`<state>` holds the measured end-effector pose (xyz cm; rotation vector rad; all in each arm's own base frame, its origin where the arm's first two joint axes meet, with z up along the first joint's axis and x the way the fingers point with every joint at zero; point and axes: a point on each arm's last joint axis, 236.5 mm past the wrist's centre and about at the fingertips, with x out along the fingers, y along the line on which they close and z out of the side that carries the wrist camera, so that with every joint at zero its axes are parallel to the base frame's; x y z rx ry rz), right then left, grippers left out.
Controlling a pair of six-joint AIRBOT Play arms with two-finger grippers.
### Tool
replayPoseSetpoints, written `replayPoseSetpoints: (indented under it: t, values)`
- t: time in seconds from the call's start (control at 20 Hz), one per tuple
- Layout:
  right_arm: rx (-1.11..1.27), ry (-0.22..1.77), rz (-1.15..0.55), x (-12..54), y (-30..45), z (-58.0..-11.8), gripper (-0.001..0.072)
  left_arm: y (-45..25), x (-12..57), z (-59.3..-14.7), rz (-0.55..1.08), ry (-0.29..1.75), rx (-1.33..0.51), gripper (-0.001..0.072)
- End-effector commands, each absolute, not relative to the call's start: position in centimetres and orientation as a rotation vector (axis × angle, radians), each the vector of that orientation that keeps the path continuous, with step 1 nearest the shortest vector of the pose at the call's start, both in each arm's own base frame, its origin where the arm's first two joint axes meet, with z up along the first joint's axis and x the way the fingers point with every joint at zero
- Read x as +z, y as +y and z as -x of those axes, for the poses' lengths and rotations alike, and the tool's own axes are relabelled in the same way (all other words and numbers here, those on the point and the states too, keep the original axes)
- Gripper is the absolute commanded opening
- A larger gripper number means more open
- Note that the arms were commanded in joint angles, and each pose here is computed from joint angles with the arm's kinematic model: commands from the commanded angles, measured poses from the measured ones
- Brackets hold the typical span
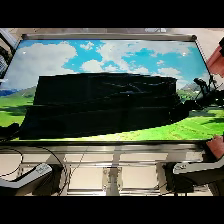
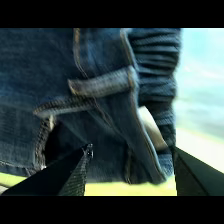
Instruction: Fold the clothes and pants, and hang the long-sleeved shirts on hangers.
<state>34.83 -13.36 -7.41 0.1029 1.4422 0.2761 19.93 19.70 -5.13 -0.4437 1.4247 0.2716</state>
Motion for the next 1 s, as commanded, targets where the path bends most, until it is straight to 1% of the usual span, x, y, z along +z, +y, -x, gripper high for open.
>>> replayPoseSetpoints:
  t: [0.0, 0.05, 0.1, 0.25, 0.4, 0.5, 0.55, 0.7, 0.75, 0.8, 0.95]
  values:
    - [0.403, 1.413, -0.147, -8.8, -11.2, -35.6, 0.0539, 19.7, -5.0, -20.0, 0.464, 1.418, 0.295, 0.0029]
    - [0.435, 1.408, -0.155, -8.8, -10.6, -35.5, 0.0516, 19.7, -5.0, -20.0, 0.464, 1.418, 0.295, 0.0029]
    - [0.474, 1.410, -0.151, -8.6, -10.1, -35.2, 0.0462, 19.7, -5.0, -20.0, 0.464, 1.418, 0.295, 0.0029]
    - [0.538, 1.530, -0.128, -8.2, -10.1, -32.2, 0.0444, 19.8, -5.0, -20.0, 0.463, 1.418, 0.295, 0.0029]
    - [0.500, 1.714, -0.059, -8.4, -12.5, -28.4, 0.0442, 19.9, -5.0, -20.1, 0.458, 1.412, 0.299, 0.0029]
    - [0.482, 1.793, -0.015, -8.4, -13.7, -26.7, 0.0438, 20.1, -5.0, -20.2, 0.454, 1.407, 0.303, 0.0029]
    - [0.473, 1.811, 0.002, -8.4, -14.2, -26.4, 0.0423, 20.2, -5.0, -20.2, 0.451, 1.403, 0.306, 0.0029]
    - [0.467, 1.779, 0.001, -8.6, -14.1, -27.1, 0.0423, 20.4, -5.0, -20.4, 0.445, 1.393, 0.313, 0.0029]
    - [0.471, 1.749, -0.015, -8.6, -13.6, -27.8, 0.0413, 20.5, -5.0, -20.4, 0.444, 1.392, 0.314, 0.0029]
    - [0.476, 1.720, -0.032, -8.7, -13.2, -28.4, 0.0379, 20.5, -5.0, -20.5, 0.443, 1.390, 0.315, 0.0029]
    - [0.504, 1.696, -0.082, -9.5, -11.7, -28.3, 0.0377, 20.5, -5.0, -20.5, 0.443, 1.390, 0.315, 0.0029]
